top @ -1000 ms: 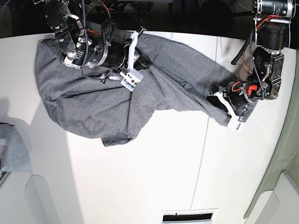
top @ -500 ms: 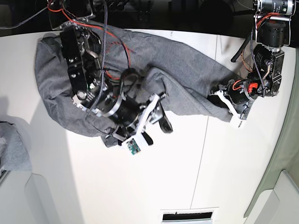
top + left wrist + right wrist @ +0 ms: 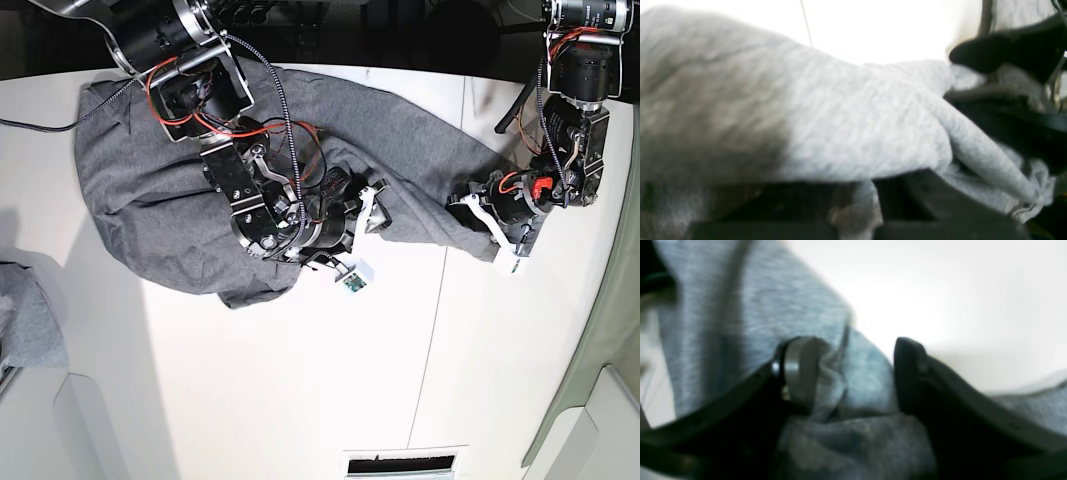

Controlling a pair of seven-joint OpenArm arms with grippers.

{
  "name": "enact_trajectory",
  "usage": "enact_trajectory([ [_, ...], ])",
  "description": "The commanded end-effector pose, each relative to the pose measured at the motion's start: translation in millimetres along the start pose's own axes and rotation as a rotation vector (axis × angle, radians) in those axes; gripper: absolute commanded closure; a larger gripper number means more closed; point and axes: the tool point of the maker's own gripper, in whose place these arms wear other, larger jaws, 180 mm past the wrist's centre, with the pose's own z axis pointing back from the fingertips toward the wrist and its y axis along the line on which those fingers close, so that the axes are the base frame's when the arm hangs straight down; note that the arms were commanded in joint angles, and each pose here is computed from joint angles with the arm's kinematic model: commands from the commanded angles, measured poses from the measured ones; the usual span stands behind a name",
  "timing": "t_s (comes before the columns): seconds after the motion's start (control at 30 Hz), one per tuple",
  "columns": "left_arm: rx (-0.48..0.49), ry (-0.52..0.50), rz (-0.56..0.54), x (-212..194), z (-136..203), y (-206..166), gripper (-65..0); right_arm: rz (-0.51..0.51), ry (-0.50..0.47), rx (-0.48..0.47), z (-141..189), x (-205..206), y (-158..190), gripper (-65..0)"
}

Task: Layout the t-shirt on the table in an organized manner, then fold the t-shirt properly
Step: 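Drag the grasped fabric with the right gripper away from the left gripper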

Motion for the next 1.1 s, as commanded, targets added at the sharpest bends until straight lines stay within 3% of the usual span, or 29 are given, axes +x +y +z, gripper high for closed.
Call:
enact_trajectory([
  [0.0, 0.067, 0.113, -0.021, -23, 4, 16, 0.0, 0.013, -0.046, 0.024, 2, 17, 10, -26.5],
  [0.1, 0.067, 0.118, -0.023, -24, 4, 16, 0.0, 0.004, -0.071, 0.034, 5, 13, 21, -8.1],
  [0.17, 0.067, 0.127, -0.024, -26, 5, 16, 0.0, 0.01, -0.108, 0.036, 10, 20, 26, -1.9],
  [0.23, 0.068, 0.14, -0.024, -28, 5, 16, 0.0, 0.027, -0.158, 0.03, 16, 35, 27, 0.0],
  [0.37, 0.076, 0.175, -0.021, -38, 9, 20, 0.0, 0.107, -0.288, -0.017, 32, 73, 21, 0.0],
  [0.57, 0.094, 0.22, -0.015, -60, 18, 30, 0.0, 0.242, -0.316, -0.141, 47, 111, -11, 0.0],
  [0.73, 0.082, 0.252, -0.014, -77, 21, 29, 0.0, 0.293, -0.385, -0.28, 74, 163, -46, 0.0],
  [0.83, 0.055, 0.277, -0.013, -89, 23, 24, 0.0, 0.293, -0.451, -0.35, 97, 198, -66, 0.0],
  [0.97, 0.044, 0.3, 0.004, -100, 25, 22, 0.0, 0.22, -0.537, -0.403, 125, 230, -89, 0.0],
  [1.07, 0.043, 0.295, 0.005, -98, 24, 22, 0.0, 0.138, -0.56, -0.391, 132, 229, -99, -24.2],
])
